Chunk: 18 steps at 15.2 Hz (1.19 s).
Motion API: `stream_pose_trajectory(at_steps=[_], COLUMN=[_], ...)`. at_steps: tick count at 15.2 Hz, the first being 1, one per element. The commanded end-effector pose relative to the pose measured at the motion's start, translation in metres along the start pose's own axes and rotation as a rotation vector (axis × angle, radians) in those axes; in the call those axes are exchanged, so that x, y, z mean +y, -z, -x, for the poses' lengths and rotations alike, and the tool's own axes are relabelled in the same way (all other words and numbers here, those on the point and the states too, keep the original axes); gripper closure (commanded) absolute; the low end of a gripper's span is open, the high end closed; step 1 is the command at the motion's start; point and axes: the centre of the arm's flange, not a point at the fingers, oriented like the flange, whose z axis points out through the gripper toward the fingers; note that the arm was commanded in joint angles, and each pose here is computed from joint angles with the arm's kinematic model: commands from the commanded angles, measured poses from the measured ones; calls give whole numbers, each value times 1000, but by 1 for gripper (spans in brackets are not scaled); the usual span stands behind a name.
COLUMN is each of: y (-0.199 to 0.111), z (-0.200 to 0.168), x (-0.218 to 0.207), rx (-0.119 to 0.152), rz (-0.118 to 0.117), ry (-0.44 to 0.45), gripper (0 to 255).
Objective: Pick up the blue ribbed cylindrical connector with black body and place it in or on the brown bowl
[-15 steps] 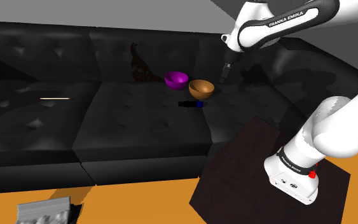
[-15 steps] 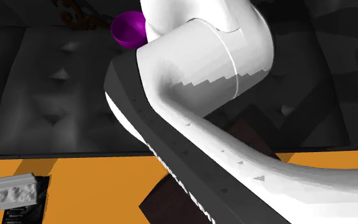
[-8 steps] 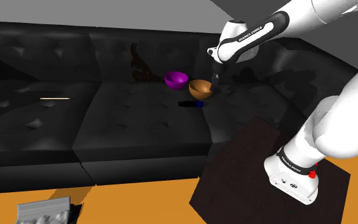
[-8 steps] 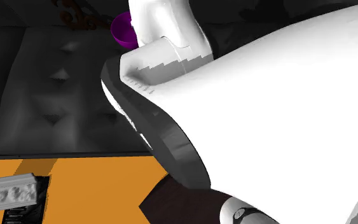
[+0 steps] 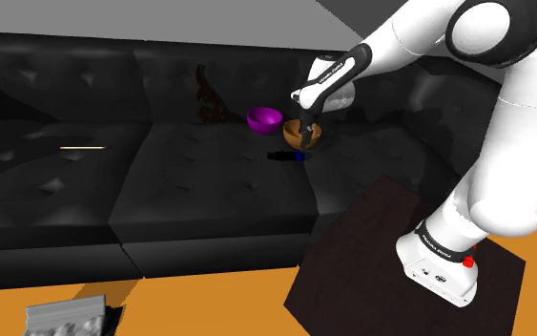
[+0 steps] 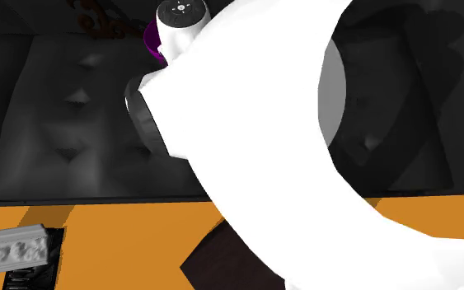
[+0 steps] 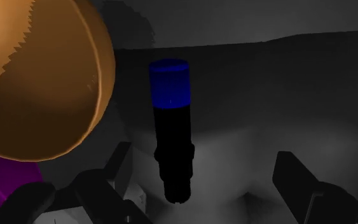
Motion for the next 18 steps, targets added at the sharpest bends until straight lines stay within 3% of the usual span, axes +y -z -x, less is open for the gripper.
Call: stream_pose_trajectory(at_steps=[1,6,14,18], y=[-25,-84,-126,-126], z=[-9,-36,-37,-37], x=[8,23,23,23], rx=[-1,-6,-6,-6], rz=[-4,-14,-14,-14], ry=[51,174,177,177], gripper=[0,0,0,0])
